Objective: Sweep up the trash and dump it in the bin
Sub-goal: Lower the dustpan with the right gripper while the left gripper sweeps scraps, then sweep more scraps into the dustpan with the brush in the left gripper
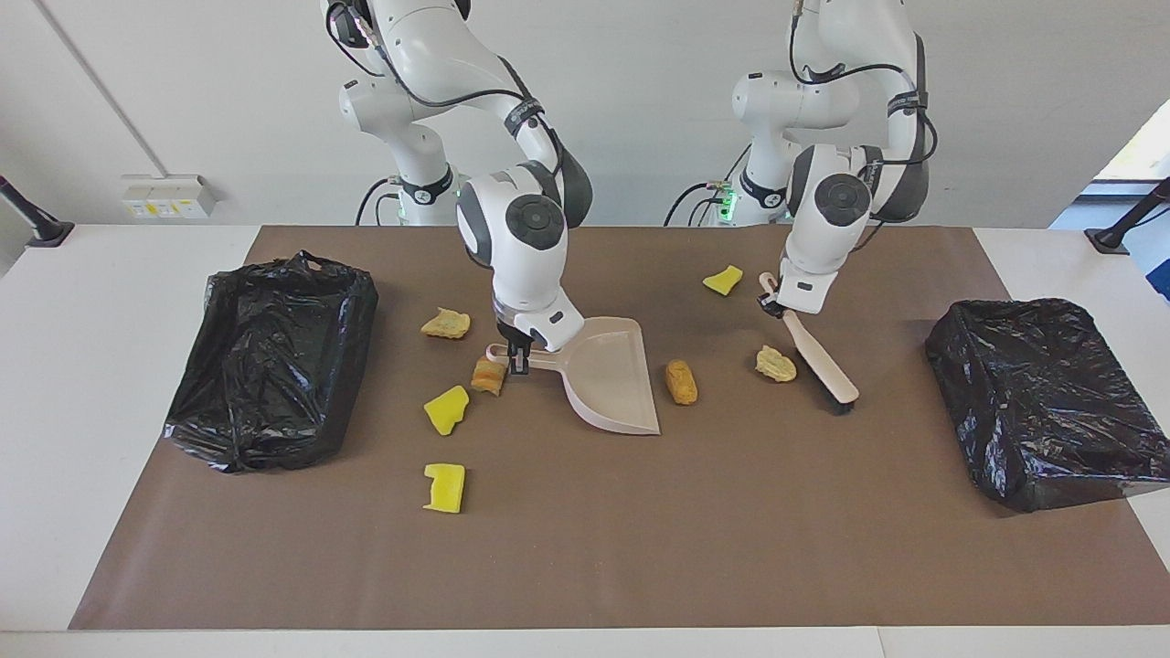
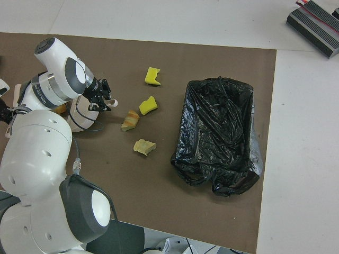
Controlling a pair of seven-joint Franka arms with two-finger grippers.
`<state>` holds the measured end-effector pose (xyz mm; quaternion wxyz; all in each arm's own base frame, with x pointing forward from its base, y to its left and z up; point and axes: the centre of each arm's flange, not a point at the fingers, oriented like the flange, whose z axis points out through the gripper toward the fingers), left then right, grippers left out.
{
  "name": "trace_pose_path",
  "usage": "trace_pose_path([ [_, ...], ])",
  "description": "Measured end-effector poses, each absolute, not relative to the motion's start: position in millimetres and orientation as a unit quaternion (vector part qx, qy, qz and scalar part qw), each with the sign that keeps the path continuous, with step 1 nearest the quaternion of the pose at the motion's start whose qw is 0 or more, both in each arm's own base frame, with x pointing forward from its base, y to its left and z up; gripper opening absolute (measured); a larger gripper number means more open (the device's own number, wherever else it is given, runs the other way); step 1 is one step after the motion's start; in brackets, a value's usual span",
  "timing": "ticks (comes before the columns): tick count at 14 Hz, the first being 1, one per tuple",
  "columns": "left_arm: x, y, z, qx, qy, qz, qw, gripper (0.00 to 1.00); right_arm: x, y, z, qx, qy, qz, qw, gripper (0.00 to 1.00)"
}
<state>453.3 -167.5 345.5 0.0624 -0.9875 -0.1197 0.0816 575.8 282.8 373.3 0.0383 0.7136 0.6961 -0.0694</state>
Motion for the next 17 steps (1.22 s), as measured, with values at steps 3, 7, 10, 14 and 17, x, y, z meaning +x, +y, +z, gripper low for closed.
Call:
trace_pose_path([
  [3, 450.9, -180.3, 346.7, -0.990, -0.097, 0.087, 0.048, 0.26, 572.3, 291.9, 372.3, 0.720, 0.690, -0.062, 0.041, 0.32],
  [7, 443.2, -206.7, 349.2, -0.994, -0.050, 0.096, 0.020, 0.26, 571.6, 292.4, 371.5, 0.721, 0.689, -0.063, 0.041, 0.32],
  [10, 428.6, -245.7, 353.4, -0.996, -0.005, 0.088, 0.008, 0.26, 571.8, 291.7, 371.1, 0.721, 0.689, -0.063, 0.041, 0.32],
  [14, 408.1, -303.8, 366.0, -0.997, 0.047, 0.060, -0.017, 0.26, 571.8, 291.0, 370.5, 0.722, 0.688, -0.063, 0.041, 0.32],
  [17, 396.1, -335.4, 383.4, -0.996, 0.073, 0.048, -0.026, 0.26, 572.2, 290.2, 370.3, 0.722, 0.688, -0.064, 0.041, 0.32],
])
